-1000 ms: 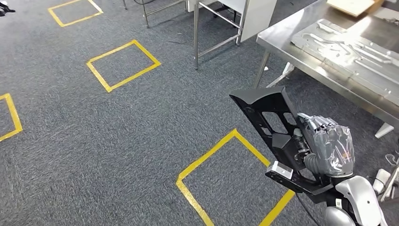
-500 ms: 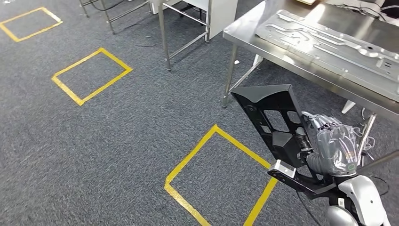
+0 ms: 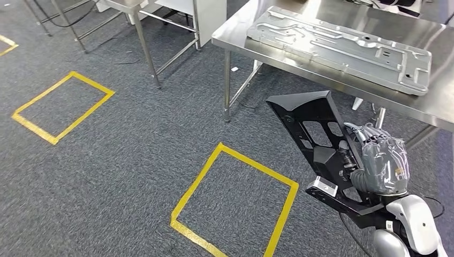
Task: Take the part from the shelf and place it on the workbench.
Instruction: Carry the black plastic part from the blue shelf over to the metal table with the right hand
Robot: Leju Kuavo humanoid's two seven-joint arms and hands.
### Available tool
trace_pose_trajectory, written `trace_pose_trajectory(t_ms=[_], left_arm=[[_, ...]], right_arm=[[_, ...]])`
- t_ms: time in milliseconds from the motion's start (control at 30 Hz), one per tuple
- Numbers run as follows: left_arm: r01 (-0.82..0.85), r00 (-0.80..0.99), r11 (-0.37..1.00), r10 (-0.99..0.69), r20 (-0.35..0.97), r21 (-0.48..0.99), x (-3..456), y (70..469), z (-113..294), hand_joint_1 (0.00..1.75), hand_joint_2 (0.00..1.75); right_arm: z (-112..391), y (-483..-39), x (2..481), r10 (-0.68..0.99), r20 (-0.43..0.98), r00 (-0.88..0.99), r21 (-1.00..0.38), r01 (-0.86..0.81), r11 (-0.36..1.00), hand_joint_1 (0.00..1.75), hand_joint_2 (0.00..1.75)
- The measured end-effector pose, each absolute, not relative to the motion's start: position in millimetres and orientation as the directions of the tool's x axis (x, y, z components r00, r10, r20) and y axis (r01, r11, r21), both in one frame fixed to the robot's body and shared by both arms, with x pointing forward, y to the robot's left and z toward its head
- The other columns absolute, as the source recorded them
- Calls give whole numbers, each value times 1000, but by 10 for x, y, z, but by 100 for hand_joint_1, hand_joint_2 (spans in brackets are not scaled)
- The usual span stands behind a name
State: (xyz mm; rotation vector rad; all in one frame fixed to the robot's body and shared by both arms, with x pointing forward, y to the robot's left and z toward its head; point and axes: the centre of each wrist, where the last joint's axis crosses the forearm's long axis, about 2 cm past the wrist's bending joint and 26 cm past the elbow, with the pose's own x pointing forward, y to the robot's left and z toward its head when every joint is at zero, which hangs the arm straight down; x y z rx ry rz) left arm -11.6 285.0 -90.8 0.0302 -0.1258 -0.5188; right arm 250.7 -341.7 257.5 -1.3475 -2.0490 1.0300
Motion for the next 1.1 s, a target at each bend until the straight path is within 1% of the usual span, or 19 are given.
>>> trace_pose_trajectory(t_ms=[167,467,1100], left_arm=[[493,861,868,-496,117,56,-106,2847,-908,0,175],[493,860,869,-496,118,54,-100,2846,-908,0,175],[502,851,862,-507,137,66,-85,2865,-923,0,175]], right_arm=[[2583,-3422,2511,928,-53,-369,-792,581,186,175,175],[2567,-3428,2519,933,-70,-352,-790,592,164,175,175],[2737,-3486,2662,935,-57,-351,-785,594,175,175,175]])
